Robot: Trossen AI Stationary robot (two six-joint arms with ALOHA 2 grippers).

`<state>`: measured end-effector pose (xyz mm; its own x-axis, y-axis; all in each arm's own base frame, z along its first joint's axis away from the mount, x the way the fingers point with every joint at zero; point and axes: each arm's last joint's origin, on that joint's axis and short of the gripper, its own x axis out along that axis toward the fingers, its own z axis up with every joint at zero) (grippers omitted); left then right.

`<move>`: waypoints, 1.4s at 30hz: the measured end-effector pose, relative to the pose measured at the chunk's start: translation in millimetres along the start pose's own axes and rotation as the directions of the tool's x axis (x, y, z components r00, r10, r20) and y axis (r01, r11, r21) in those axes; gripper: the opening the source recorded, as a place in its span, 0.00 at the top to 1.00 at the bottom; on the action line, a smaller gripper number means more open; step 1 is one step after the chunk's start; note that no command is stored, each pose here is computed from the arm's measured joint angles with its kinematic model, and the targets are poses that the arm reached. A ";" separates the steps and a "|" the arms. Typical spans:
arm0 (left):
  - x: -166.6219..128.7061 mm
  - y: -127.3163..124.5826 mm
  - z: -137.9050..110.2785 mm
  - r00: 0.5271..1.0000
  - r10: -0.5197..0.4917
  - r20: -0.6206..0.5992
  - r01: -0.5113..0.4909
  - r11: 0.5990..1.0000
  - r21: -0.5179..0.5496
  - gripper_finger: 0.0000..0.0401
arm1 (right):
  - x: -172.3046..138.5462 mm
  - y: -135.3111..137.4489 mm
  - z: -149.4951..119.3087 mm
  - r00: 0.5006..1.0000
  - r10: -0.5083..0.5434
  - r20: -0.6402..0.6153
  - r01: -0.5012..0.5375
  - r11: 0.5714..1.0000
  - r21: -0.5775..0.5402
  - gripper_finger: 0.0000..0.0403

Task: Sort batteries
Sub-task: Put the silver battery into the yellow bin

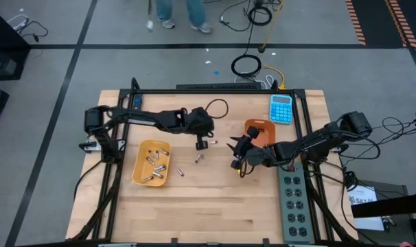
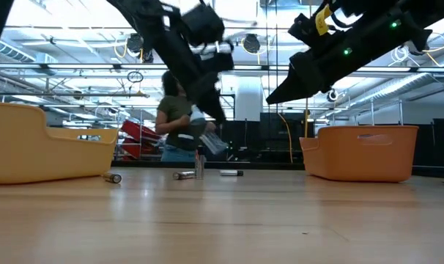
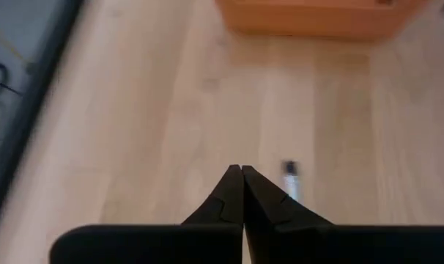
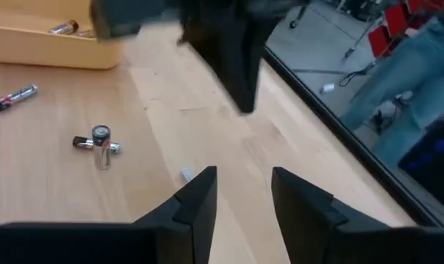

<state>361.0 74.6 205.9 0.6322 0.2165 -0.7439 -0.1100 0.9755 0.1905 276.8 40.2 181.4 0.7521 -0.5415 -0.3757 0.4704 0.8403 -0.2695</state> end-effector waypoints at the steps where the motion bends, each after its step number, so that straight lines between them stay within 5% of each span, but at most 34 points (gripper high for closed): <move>1: -4.3 0.4 1.1 1.000 0.014 0.010 -0.014 1.000 -0.003 1.00 | 1.5 -1.4 0.3 1.000 0.007 -0.002 -0.007 1.000 -0.007 0.70; 6: -7.1 -4.9 -9.2 0.996 -0.008 -0.089 0.003 0.998 -0.055 0.94 | 12.7 1.4 -2.1 0.962 0.272 -0.026 -0.270 0.960 0.069 0.68; 12: -12.7 -39.5 -10.7 0.986 -0.085 -0.142 0.088 0.996 0.014 0.82 | 31.8 18.6 -27.4 0.947 0.303 -0.107 -0.298 0.953 0.059 0.60; 24: -33.0 -85.4 -24.5 0.995 -0.003 -0.096 0.017 0.989 0.147 0.79 | 72.0 74.5 -44.3 0.892 0.354 -0.281 -0.366 0.931 0.012 0.42; 31: -56.8 -84.3 -52.5 0.999 -0.022 0.026 0.021 0.998 0.054 0.79 | 74.4 74.3 -51.9 0.842 0.404 -0.358 -0.391 0.914 0.111 0.49; 42: -85.8 -94.4 -53.4 0.993 -0.056 0.104 0.055 0.998 0.016 0.78 | 67.9 74.1 -51.2 0.819 0.424 -0.386 -0.415 0.903 0.109 0.70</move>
<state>276.2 -34.0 217.5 0.7137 0.1559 -0.6828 -0.0627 0.9852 0.1595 339.1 64.4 90.5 0.6370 -0.0977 -0.7647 0.1630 0.9866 0.0097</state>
